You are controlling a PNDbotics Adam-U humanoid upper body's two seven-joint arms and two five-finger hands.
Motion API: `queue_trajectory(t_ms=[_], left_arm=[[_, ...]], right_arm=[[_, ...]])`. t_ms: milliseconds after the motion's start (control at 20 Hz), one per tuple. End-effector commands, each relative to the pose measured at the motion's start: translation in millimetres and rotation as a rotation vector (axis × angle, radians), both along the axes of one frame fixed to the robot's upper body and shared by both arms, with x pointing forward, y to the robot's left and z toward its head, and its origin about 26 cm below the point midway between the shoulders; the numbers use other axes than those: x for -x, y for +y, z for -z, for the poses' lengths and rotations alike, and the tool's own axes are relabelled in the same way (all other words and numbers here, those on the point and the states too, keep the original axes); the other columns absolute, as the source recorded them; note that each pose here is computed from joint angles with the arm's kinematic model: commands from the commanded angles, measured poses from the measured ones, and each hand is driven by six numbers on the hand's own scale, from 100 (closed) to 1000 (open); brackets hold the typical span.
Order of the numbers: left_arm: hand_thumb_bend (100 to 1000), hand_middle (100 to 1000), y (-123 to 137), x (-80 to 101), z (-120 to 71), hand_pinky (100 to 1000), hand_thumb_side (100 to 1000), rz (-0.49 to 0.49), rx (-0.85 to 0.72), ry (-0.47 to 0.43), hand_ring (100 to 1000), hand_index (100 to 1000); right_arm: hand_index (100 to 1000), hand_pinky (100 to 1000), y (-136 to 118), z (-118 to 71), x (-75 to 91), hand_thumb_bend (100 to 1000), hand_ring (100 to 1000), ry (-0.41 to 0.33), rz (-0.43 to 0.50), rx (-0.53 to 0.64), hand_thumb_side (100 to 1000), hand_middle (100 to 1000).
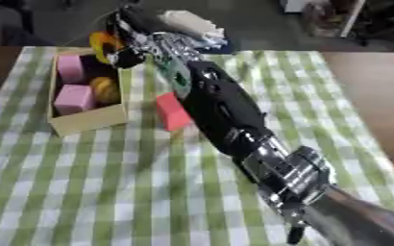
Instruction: Pick up objects on the table and place them in the box.
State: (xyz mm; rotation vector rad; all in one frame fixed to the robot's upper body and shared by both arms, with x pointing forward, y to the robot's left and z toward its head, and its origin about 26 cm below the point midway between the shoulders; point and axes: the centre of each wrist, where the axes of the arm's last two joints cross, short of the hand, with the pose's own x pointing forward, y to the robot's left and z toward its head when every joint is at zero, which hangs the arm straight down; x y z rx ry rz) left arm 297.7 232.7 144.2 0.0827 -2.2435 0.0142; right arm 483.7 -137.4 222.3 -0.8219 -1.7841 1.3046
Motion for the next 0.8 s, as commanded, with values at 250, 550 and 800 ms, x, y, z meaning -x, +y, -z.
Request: queue_trajectory(t_ms=[250, 550, 800], left_arm=[[367, 691, -1.3, 0.6, -13.4, 658, 692, 0.022, -0.002, -0.054, 630, 745], [369, 691, -2.3, 0.0, -14.0, 658, 693, 0.025, 0.001, -0.056, 630, 746], [371, 690, -1.3, -0.2, -13.4, 660, 694, 0.020, -0.002, -0.053, 630, 746]], right_arm=[[645, 701, 6.3, 13.5, -2.2, 100, 611, -0.002, 0.040, 0.042, 198, 469], [763, 728, 0.8, 30.1, -5.7, 100, 670, 0.011, 0.100, 0.084, 204, 578], [818, 777, -3.9, 30.0, -6.6, 100, 753, 0.059, 0.080, 0.199, 230, 655]])
